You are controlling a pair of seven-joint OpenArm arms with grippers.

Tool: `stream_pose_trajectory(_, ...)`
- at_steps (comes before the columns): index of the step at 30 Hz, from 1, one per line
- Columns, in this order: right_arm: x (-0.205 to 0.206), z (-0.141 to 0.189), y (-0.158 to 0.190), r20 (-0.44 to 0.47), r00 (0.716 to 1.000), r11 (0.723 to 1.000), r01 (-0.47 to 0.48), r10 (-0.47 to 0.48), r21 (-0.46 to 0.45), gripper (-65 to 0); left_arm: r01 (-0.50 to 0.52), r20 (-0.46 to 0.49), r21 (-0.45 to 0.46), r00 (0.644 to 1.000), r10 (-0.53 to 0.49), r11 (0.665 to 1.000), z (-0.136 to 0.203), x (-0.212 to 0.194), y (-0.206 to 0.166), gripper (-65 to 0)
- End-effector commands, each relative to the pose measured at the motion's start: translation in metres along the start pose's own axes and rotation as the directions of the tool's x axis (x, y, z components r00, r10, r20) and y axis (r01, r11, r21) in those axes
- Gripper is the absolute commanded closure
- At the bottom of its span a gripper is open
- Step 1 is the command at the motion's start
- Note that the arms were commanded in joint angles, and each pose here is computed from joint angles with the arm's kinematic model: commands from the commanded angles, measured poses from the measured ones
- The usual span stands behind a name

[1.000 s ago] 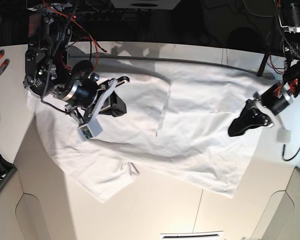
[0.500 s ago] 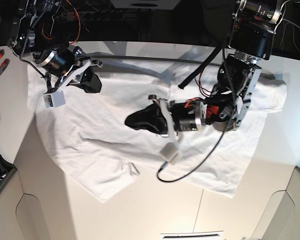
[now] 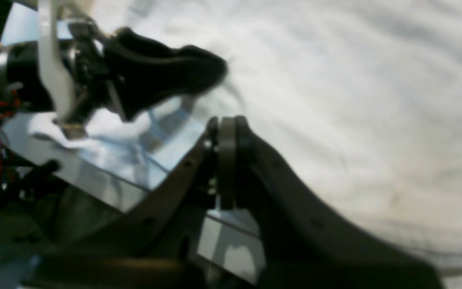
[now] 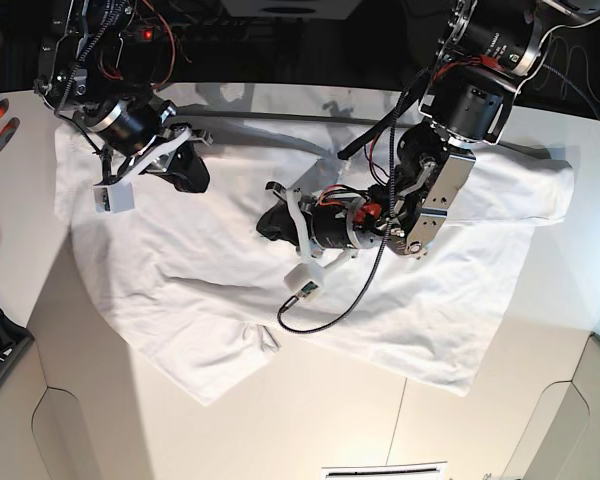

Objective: Layout the t-shirt on the table in an organized manner, then fold the t-shirt properly
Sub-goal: 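Reach the left gripper across the shirt body and smooth it flat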

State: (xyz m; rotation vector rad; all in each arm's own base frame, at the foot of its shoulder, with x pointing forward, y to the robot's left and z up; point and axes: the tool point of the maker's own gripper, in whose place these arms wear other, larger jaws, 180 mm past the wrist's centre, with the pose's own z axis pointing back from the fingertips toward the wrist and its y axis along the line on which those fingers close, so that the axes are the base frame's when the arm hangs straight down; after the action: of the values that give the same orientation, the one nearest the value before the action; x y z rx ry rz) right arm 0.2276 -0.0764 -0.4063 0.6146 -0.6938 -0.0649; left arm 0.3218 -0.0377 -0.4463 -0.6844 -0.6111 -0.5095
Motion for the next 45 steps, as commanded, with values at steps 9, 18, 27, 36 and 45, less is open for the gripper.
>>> stream_pose_trajectory(9, -0.019, -0.032, -0.019, -0.073, 0.994, 0.996, 0.087, -0.086, 0.005, 0.0, 0.034, 0.018, 0.043, 0.999, -0.035, 0.999, -0.001, 0.011, 0.010, 0.0)
stream_pose_trajectory(18, -0.023, -0.023, -0.036, -0.110, 0.992, 0.997, 0.060, -0.064, -0.038, 0.0, 0.066, -0.032, 0.222, 0.998, -0.060, 0.973, 0.009, 0.001, 0.049, 0.0)
stream_pose_trajectory(27, -0.014, -0.003, -0.066, -0.038, 0.989, 0.985, 0.135, -0.140, -0.106, 0.0, 0.075, -0.055, 0.305, 0.997, -0.061, 0.949, 0.023, -0.005, 0.074, 0.0)
stream_pose_trajectory(36, 0.001, 0.011, -0.057, -0.005, 0.981, 0.981, 0.195, -0.195, 0.006, 0.0, 0.079, -0.052, 0.248, 0.996, -0.069, 0.966, 0.020, -0.008, 0.063, 0.0)
stream_pose_trajectory(45, 0.064, 0.041, -0.019, 0.127, 0.992, 0.999, -0.028, 0.024, 0.026, 0.0, 0.049, -0.017, 0.185, 0.999, -0.047, 0.982, 0.017, -0.005, 0.051, 0.0)
